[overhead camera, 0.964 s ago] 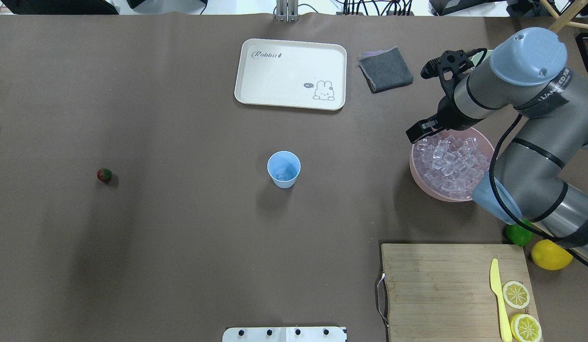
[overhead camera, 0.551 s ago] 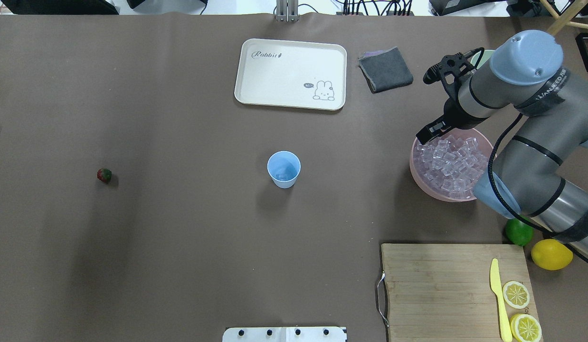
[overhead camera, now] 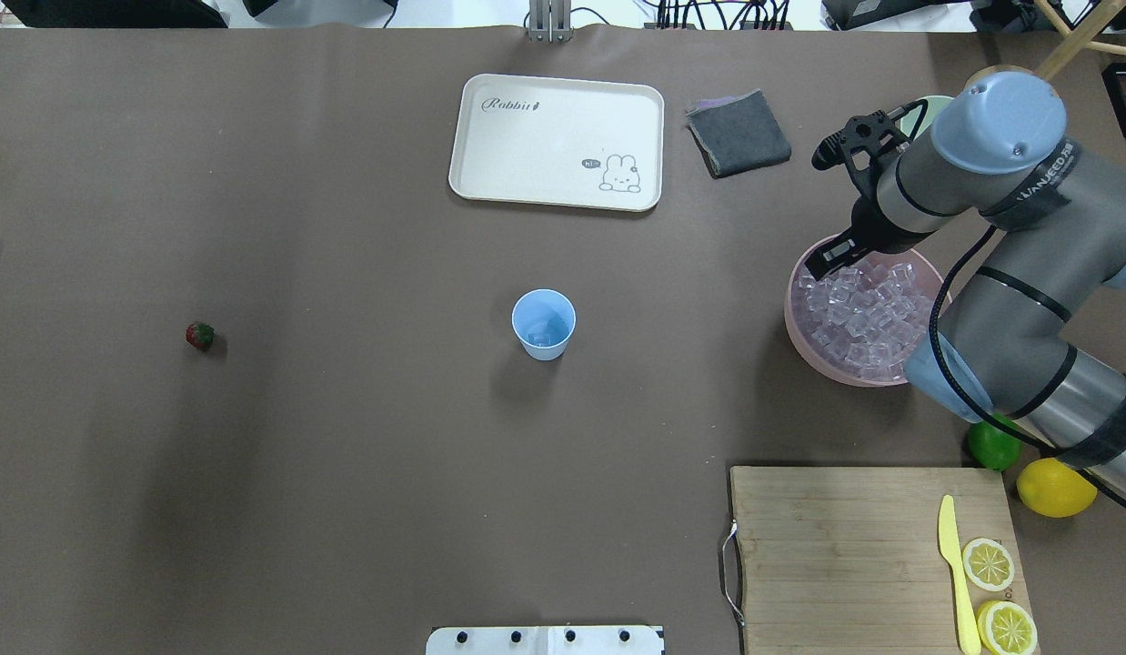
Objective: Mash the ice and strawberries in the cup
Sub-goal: 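Move the right gripper back and grasp another ice cube in the bowl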
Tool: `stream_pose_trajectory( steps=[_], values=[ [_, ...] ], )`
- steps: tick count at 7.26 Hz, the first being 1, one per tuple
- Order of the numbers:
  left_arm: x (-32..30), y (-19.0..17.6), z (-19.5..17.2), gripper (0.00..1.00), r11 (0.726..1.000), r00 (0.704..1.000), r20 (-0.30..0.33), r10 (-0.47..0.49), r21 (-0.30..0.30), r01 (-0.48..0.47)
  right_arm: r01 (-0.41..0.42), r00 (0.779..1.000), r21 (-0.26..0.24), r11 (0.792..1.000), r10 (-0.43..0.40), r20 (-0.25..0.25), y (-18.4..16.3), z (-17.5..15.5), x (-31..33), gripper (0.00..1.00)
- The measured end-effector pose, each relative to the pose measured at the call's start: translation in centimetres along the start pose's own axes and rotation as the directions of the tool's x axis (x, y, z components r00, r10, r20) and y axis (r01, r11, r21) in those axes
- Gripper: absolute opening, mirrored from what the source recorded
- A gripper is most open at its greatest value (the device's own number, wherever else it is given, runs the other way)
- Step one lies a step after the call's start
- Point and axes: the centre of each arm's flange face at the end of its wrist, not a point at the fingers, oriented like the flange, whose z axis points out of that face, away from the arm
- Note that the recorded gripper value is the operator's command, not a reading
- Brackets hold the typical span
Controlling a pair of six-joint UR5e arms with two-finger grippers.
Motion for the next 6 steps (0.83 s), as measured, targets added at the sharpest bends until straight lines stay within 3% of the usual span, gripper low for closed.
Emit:
stream_pose_trajectory(
  steps=[3,6],
  values=[
    [0.1,0.0,-0.1,0.99,1.0,1.0,0.0,0.001,0.001,-0.001,0.005,1.0,-0.015,1.0,-0.005,0.011,0.6,0.7,-1.1,0.66],
    [0.1,0.0,-0.1,0.99,1.0,1.0,0.0,0.002,0.002,-0.002,-0.002,1.0,-0.039,0.999,0.003,0.016,1.7,1.5,-1.1,0.58]
  ],
)
